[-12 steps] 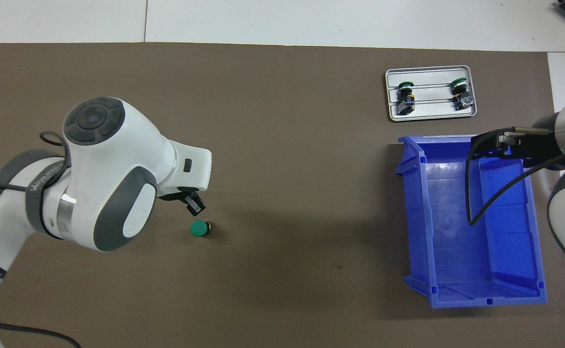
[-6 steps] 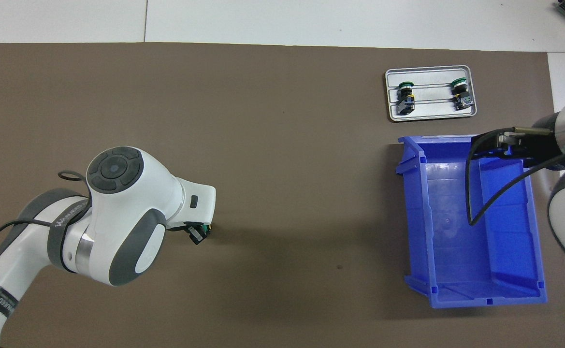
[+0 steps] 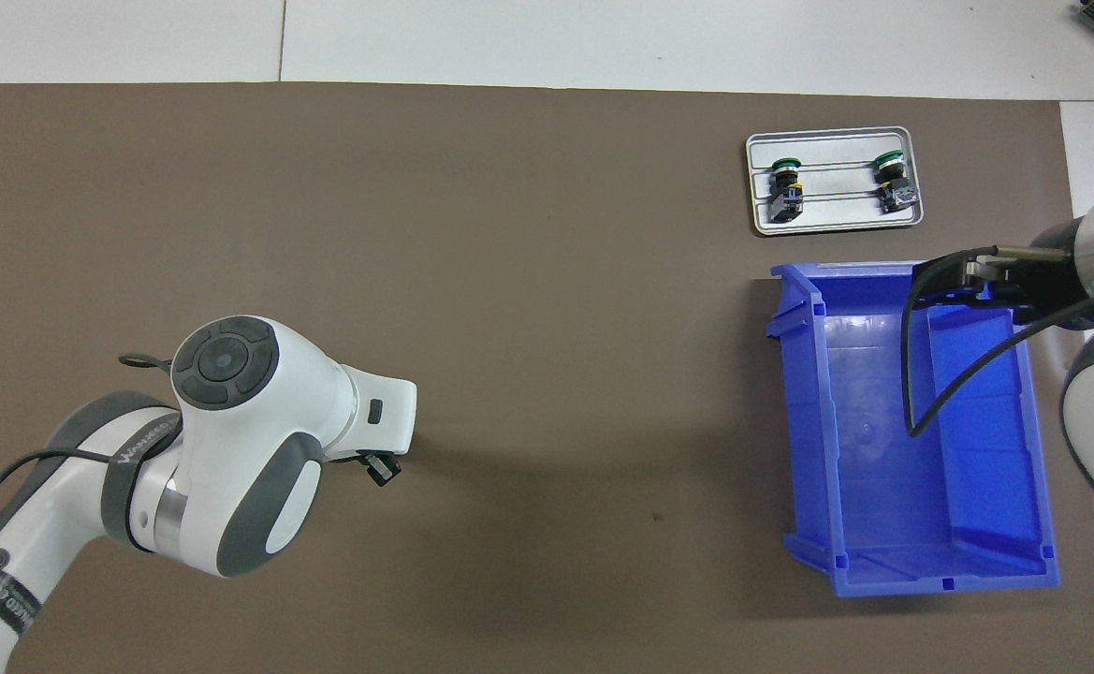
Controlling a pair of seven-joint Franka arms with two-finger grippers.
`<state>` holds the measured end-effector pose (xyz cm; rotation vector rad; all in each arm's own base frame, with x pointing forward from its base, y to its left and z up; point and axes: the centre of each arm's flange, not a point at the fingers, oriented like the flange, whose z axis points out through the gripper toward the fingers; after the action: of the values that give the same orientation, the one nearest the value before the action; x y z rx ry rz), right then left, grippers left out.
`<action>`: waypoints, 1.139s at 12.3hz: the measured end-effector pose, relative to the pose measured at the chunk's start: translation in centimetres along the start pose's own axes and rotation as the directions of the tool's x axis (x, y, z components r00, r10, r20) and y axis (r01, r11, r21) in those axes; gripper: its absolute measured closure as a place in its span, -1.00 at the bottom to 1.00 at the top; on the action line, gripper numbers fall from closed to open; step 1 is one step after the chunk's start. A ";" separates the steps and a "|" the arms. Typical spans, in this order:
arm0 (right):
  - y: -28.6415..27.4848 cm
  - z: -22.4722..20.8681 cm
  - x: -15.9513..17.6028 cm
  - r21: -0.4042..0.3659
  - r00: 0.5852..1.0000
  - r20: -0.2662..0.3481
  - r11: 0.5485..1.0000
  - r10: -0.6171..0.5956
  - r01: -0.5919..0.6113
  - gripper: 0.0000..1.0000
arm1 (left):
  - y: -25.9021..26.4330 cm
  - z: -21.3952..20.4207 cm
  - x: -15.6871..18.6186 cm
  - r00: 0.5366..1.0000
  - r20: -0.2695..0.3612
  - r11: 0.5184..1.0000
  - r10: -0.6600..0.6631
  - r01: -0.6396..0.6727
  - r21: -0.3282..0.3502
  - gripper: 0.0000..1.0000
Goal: Place and press button with both arms
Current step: 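Press down on the button top with the left gripper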
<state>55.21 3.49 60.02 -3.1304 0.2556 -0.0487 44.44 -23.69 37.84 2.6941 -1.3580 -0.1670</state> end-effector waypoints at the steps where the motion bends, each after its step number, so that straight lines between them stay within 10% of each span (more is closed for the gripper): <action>1: 0.0 0.0 0.0 0.000 1.000 0.000 1.000 0.000 0.000 -1.00 | 0.4 0.5 -0.1 1.000 -0.010 1.000 0.006 -0.006 0.008 0.98; 14: 0.2 0.0 0.0 0.000 1.000 0.000 1.000 0.004 -0.004 -1.00 | 1.1 -0.2 -0.5 0.997 -0.073 0.999 0.018 -0.015 0.047 0.98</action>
<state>55.22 3.26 60.02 -3.1299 0.2620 -0.0486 43.30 -23.93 38.25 2.6967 -1.3793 -0.0355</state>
